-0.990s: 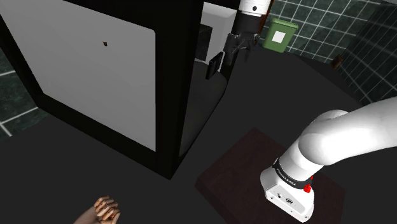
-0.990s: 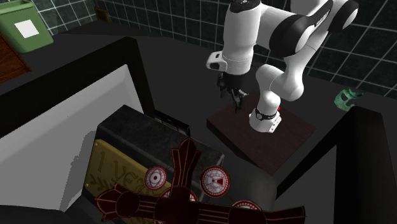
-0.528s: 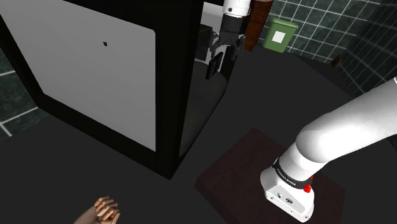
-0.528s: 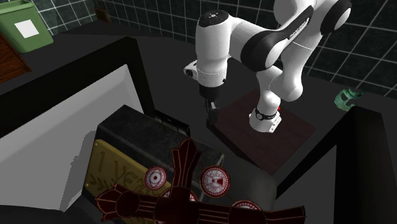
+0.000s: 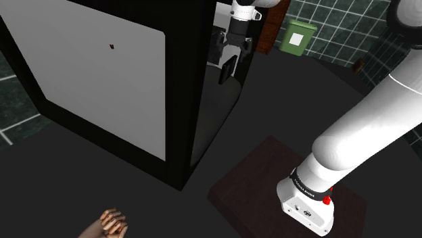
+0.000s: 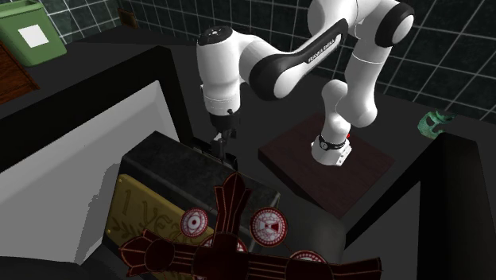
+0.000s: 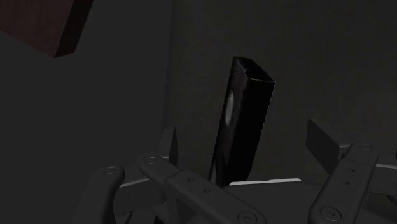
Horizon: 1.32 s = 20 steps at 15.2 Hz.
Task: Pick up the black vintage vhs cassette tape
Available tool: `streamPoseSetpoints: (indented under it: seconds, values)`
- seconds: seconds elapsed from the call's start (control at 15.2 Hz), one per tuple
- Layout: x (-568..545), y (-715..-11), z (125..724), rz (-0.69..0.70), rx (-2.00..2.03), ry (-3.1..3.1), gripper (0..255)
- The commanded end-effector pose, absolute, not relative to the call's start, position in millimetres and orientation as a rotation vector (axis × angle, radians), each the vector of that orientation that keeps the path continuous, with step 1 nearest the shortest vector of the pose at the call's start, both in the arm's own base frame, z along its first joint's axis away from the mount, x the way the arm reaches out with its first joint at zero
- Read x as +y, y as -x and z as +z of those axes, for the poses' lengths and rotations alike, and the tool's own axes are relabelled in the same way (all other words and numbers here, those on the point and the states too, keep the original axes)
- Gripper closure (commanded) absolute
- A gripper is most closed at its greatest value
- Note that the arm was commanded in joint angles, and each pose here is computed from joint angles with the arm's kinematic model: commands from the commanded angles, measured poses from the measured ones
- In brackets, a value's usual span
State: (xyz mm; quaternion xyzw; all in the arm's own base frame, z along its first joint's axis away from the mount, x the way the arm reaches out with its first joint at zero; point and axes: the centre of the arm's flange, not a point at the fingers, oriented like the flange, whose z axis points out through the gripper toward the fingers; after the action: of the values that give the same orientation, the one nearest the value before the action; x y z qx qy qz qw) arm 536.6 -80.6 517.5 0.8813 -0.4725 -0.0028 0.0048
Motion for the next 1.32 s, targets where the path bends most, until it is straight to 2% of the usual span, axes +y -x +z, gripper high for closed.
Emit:
streamPoseSetpoints:
  seconds: [0.0,0.2,0.79,0.86,1.25]
  values:
    - [-100,-552,512,0.003,-1.631,-2.674,0]
    - [-124,-565,505,0.014,-1.785,-2.574,0]
    - [-124,-565,465,0.014,-1.785,-2.574,0]
    - [-124,-565,466,0.014,-1.785,-2.574,255]
    - [-124,-565,466,0.014,-1.785,-2.574,255]
